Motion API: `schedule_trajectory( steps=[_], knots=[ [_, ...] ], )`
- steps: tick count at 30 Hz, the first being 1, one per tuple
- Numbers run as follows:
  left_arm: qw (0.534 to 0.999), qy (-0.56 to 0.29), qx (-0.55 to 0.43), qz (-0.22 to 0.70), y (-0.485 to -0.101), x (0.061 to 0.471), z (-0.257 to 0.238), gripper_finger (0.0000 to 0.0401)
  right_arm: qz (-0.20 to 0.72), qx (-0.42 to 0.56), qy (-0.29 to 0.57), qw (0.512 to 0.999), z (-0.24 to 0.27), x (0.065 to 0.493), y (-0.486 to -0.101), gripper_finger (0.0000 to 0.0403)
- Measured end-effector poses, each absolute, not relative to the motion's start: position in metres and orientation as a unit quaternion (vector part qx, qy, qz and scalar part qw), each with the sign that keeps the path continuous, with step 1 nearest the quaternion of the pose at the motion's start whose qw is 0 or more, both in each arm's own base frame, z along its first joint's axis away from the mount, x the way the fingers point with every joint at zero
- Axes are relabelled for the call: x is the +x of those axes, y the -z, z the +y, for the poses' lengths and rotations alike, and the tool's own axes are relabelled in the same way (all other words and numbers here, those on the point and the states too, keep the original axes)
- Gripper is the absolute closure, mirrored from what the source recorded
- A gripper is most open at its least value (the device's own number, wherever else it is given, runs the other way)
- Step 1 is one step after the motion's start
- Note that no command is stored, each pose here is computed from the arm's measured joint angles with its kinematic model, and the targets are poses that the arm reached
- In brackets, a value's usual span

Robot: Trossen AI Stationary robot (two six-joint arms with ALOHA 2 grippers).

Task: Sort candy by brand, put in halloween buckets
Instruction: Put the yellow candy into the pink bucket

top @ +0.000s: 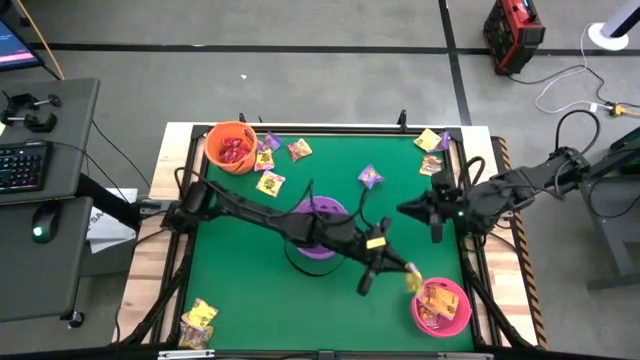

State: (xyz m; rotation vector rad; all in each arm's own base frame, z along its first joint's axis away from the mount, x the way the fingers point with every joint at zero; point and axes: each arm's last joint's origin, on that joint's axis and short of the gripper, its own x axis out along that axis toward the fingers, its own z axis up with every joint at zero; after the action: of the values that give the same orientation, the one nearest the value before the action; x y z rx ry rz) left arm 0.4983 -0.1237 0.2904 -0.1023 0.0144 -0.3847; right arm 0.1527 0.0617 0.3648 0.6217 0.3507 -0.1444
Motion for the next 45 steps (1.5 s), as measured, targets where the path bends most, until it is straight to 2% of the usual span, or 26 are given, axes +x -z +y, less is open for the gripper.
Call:
schedule_trajectory(
  steps=[6, 10, 14, 18, 25, 31, 39, 45],
  knots=[
    [0.972, 0.231, -0.041, 0.009, -0.265, 0.506, -0.135, 0.0401, 0.286, 0.402, 0.079, 0.866, 0.070, 0.145, -0.346, 0.0403],
    [0.970, 0.239, -0.036, -0.013, -0.258, 0.508, -0.144, 0.0401, 0.389, 0.457, 0.112, 0.792, 0.076, 0.136, -0.330, 0.0403],
    [0.971, 0.238, -0.032, 0.002, -0.246, 0.510, -0.152, 0.0401, 0.473, 0.469, 0.138, 0.733, 0.082, 0.129, -0.318, 0.0403],
    [0.971, 0.238, -0.024, 0.003, -0.240, 0.510, -0.154, 0.0401, 0.553, 0.466, 0.129, 0.678, 0.091, 0.127, -0.311, 0.0403],
    [0.976, 0.217, -0.007, 0.013, -0.239, 0.512, -0.148, 0.0401, 0.696, 0.413, 0.107, 0.578, 0.115, 0.119, -0.296, 0.0403],
    [0.976, 0.212, -0.045, 0.034, -0.243, 0.512, -0.138, 0.0401, 0.749, 0.354, 0.102, 0.551, 0.146, 0.114, -0.281, 0.0403],
    [0.971, 0.218, -0.043, 0.088, -0.243, 0.508, -0.132, 0.0401, 0.802, 0.289, 0.124, 0.507, 0.170, 0.109, -0.260, 0.0403],
    [0.968, 0.234, -0.043, 0.082, -0.245, 0.504, -0.148, 0.0401, 0.810, 0.275, 0.126, 0.503, 0.183, 0.112, -0.250, 0.0403]
  ],
)
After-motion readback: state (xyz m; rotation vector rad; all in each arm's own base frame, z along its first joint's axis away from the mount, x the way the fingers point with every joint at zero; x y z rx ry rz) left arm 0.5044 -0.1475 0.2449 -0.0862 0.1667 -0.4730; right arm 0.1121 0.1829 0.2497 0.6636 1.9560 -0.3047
